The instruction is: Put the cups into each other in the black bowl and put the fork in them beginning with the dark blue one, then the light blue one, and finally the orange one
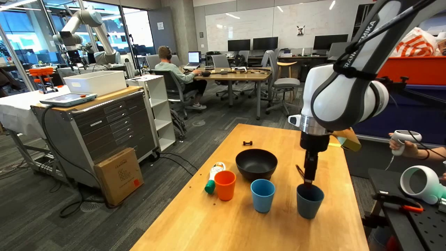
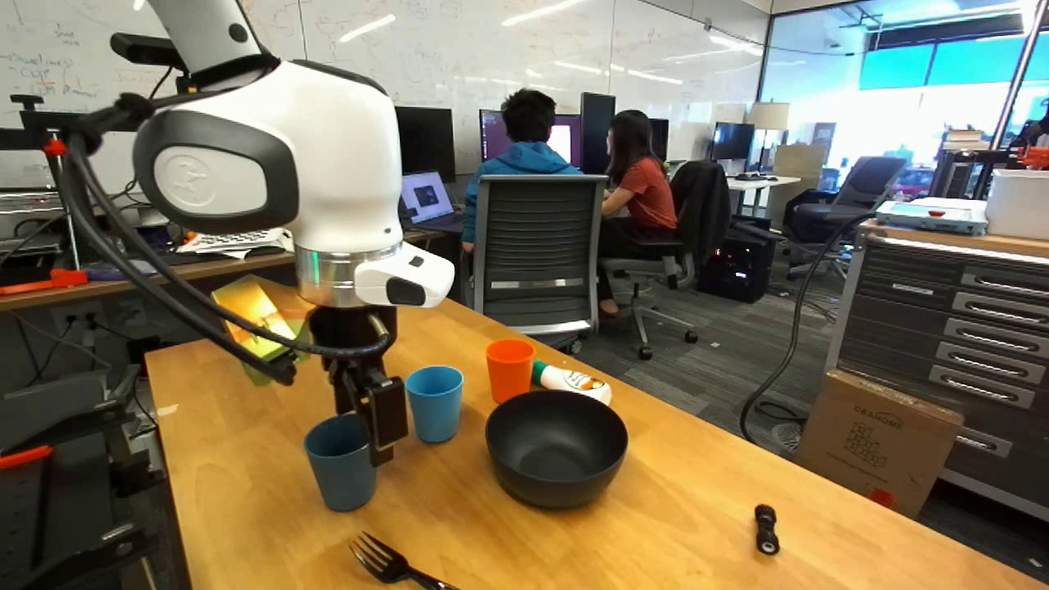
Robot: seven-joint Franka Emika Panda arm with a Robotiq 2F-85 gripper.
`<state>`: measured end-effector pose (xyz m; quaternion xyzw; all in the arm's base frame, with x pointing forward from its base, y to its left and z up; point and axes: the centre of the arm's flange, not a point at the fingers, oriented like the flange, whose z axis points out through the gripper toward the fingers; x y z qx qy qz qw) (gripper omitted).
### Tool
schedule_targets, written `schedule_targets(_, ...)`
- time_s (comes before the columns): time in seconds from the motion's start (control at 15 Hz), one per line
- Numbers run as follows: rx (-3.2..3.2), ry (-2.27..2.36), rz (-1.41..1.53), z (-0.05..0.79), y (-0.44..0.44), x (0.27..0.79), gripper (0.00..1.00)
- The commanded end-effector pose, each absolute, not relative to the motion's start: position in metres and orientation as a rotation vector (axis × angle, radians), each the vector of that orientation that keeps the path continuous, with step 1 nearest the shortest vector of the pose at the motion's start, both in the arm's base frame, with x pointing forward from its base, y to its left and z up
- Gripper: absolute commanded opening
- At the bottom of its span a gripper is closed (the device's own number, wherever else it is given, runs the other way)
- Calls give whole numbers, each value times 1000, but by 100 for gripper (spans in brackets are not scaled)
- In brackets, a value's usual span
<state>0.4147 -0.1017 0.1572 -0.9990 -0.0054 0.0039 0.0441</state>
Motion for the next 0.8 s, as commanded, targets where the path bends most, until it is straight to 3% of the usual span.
schedule_targets(0.0,-3052,-35,4,130,-102,432,100)
schedule_targets(0.07,-3051,-37,14,126,-101,433,100)
schedule_targets(0.13,-3046,-37,22,122,-100,434,83)
schedule_targets(0.2,-3043,-36,30,120,-99,435,73)
schedule_targets(0.73,-2984,-20,-15,125,-94,437,11)
